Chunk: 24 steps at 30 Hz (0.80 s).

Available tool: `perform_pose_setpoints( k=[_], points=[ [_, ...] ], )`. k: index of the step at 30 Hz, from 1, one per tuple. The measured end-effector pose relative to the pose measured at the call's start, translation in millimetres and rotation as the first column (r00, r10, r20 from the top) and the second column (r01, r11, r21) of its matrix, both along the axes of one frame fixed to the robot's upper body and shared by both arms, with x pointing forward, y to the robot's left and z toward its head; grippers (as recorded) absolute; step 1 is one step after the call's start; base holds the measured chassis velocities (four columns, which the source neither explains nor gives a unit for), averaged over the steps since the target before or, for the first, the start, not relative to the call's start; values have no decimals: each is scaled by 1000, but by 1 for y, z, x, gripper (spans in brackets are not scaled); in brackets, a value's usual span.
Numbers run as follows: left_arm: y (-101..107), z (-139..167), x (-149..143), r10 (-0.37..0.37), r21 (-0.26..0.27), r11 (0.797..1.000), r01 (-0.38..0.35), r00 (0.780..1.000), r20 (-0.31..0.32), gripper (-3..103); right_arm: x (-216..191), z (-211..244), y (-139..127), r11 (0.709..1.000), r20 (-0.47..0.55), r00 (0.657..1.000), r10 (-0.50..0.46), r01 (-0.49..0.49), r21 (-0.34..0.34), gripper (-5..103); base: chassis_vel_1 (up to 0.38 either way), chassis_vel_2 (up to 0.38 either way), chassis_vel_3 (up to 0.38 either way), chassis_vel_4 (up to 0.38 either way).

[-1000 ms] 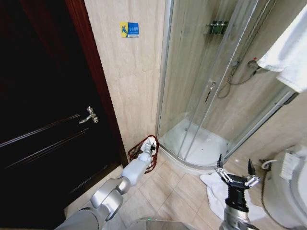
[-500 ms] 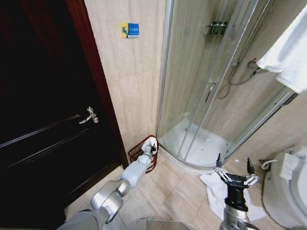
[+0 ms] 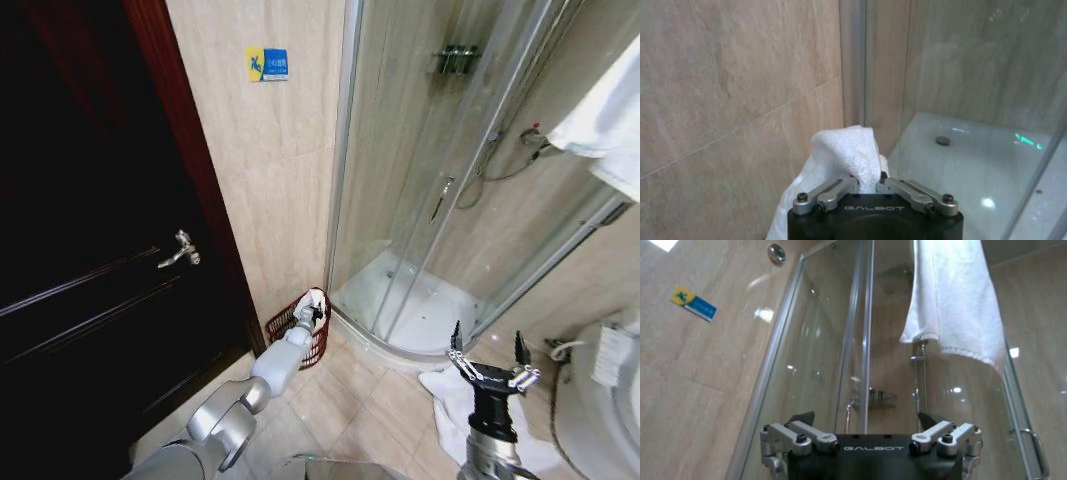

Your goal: Discard the used towel into the hamper.

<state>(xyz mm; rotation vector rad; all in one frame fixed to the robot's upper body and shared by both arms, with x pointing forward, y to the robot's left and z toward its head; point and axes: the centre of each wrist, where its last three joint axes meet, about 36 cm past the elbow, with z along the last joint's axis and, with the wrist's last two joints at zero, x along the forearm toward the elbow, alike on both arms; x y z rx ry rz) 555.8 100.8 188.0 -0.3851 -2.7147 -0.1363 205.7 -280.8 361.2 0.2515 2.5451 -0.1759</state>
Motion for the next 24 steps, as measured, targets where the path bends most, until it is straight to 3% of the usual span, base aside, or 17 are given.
perform_pose_setpoints(
  k=[3, 7, 10, 18, 22, 24],
  points=[
    [6, -8, -3, -27, 41, 999, 28, 1000, -15, 4, 0, 1, 0, 1000, -1, 1000, 9, -9, -3, 100, -30, 49, 22, -10],
    [7, -9, -3, -25, 49, 998, 27, 999, -41, 4, -1, 2, 0, 1000, 0, 1000, 18, -18, -4, 100, 29, -24, -9, 19],
    [4, -10, 0, -21, 50, 998, 27, 993, -118, 3, -3, 4, 0, 1000, -1, 1000, 23, -23, -4, 100, 0, 0, 0, 0],
    [13, -7, 12, 8, 67, 998, 4, 983, -185, 35, -7, 5, -3, 1000, -4, 1000, 13, -13, 2, 100, 0, 0, 0, 0],
    [9, -3, 13, 2, 75, 997, 15, 976, -217, 45, -7, 5, -3, 1000, -5, 1000, 12, -12, 5, 100, 0, 0, 0, 0],
    [8, -4, 10, -4, 84, 996, 25, 971, -240, 57, -8, 5, -3, 1000, -6, 1000, 12, -12, 6, 100, 0, 0, 0, 0]
  ],
)
